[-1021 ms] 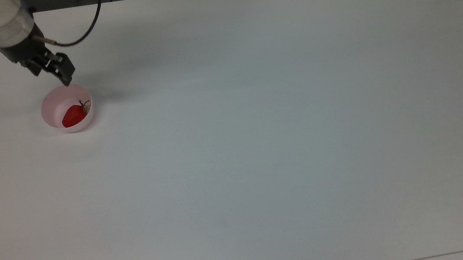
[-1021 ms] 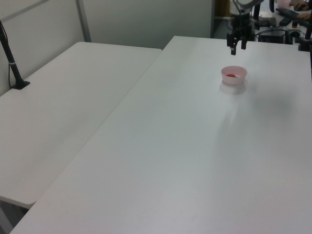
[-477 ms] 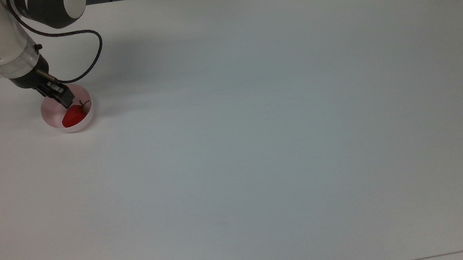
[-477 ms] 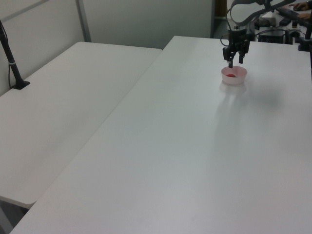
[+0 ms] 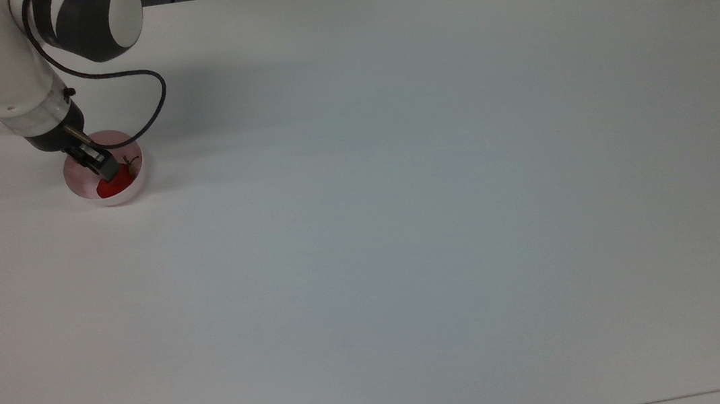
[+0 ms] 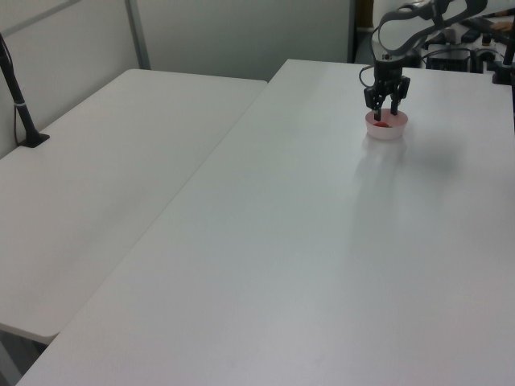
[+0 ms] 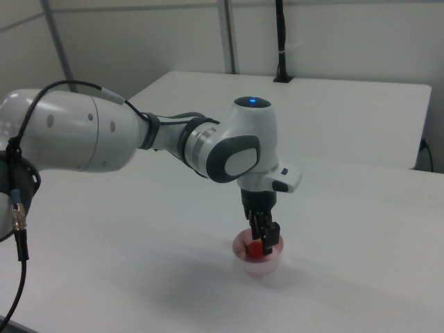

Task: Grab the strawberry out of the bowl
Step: 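Close the gripper on the red strawberry inside the bowl, then lift the strawberry out of the bowl and move it beside the bowl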

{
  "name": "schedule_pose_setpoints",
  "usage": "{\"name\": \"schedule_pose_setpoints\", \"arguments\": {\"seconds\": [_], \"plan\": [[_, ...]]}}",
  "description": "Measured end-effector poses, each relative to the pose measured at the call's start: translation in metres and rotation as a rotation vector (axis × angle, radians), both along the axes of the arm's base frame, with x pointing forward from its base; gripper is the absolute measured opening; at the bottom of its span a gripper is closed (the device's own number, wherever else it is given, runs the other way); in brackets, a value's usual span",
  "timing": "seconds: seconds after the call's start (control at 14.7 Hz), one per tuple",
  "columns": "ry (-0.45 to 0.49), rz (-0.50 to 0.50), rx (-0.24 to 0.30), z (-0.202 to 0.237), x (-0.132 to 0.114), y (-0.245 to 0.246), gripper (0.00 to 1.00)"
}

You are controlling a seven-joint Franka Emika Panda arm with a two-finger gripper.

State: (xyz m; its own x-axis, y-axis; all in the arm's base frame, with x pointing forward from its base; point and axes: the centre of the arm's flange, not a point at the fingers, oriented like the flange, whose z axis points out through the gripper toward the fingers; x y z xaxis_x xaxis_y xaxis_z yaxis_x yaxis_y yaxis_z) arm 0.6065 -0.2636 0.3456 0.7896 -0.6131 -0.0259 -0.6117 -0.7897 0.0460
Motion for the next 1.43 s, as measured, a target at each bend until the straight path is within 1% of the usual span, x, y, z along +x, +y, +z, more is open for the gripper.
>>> {"name": "schedule_pose_setpoints", "arguments": {"seconds": [0.54,0.61,0.68,0.75,1.02,1.23,1.43], "plan": [[0.018,-0.003,0.01,-0.027,0.002,0.011,0.59],[0.019,-0.002,0.011,-0.027,0.002,0.013,0.58],[0.019,-0.002,0.011,-0.027,0.002,0.013,0.5],[0.018,-0.002,0.01,-0.027,0.002,0.012,0.47],[0.005,0.001,0.005,-0.019,0.004,0.01,0.47],[-0.012,0.046,-0.001,0.0,0.004,0.008,0.47],[-0.01,0.141,0.002,0.03,0.006,0.003,0.47]]}}
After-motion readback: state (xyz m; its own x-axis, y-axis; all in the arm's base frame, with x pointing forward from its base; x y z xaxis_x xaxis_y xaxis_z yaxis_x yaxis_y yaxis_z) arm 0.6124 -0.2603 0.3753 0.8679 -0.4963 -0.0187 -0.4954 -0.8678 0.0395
